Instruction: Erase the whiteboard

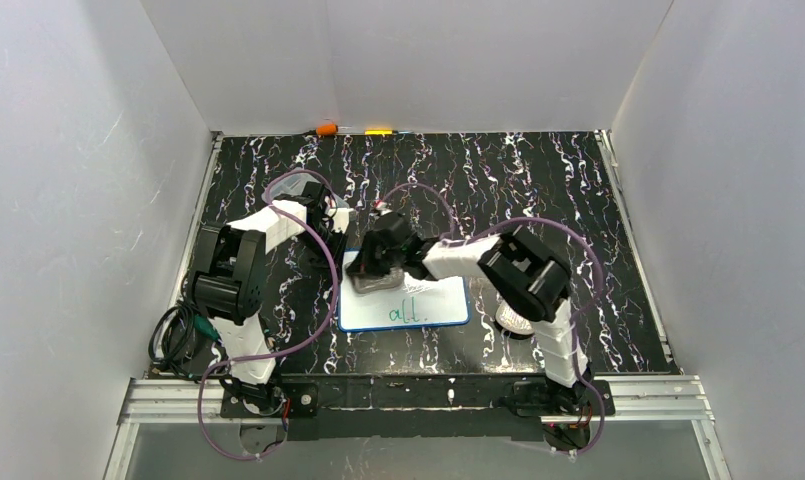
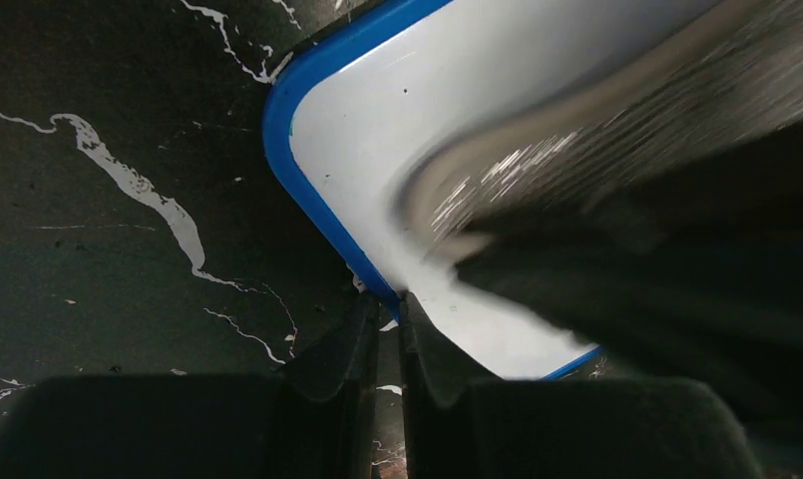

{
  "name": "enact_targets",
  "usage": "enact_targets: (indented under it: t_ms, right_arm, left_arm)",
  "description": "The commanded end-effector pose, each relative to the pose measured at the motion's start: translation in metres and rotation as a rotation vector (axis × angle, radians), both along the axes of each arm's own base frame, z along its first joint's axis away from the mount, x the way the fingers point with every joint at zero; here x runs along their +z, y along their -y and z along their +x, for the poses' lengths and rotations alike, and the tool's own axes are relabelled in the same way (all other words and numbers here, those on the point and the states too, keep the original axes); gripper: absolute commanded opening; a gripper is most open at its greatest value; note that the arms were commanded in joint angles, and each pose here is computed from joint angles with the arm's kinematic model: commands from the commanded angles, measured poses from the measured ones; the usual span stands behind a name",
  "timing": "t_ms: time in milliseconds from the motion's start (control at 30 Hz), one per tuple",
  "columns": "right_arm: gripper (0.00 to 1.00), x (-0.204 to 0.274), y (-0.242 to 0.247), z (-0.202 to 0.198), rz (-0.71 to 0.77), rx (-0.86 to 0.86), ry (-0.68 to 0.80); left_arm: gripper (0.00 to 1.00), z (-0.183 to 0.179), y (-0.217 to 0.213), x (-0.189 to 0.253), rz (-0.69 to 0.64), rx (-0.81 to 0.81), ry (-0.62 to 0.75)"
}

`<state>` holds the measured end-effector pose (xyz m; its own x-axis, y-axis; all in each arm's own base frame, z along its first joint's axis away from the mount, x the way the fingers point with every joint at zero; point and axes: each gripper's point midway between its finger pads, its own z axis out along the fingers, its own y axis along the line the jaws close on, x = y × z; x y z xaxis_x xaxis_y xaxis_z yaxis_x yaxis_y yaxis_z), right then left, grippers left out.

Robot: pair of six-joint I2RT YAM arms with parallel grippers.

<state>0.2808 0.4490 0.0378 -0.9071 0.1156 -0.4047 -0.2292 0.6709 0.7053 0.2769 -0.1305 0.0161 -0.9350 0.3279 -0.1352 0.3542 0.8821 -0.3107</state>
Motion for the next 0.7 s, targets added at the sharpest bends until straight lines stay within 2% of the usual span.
enact_targets:
  t_ms: [0, 267, 333, 467, 600, 667]
  right_arm:
    - [0.01, -0.013, -0.032, -0.040, -0.009, 0.116, -0.083]
    - [0.01, -0.019, 0.090, 0.004, -0.117, -0.154, -0.075]
    - [0.01, -0.018, 0.103, 0.012, -0.101, -0.192, -0.076]
    - [0.01, -0.016, 0.063, 0.005, -0.094, -0.111, -0.082]
    - [0.01, -0.021, 0.001, -0.021, -0.065, 0.029, -0.097]
    - [0.01, -0.025, -0.012, -0.032, -0.063, 0.074, -0.113]
  left_arm:
    - [0.00, -0.023, -0.003, -0.031, 0.044, -0.038, -0.098]
    - [0.00, -0.023, -0.004, -0.030, 0.048, -0.042, -0.093]
    - [0.00, -0.022, -0.005, -0.029, 0.051, -0.041, -0.090]
    - [0.00, -0.020, -0.005, -0.029, 0.057, -0.042, -0.088]
    - [0.00, -0.021, -0.006, -0.028, 0.061, -0.042, -0.089]
    - [0.00, -0.020, -0.006, -0.028, 0.061, -0.042, -0.088]
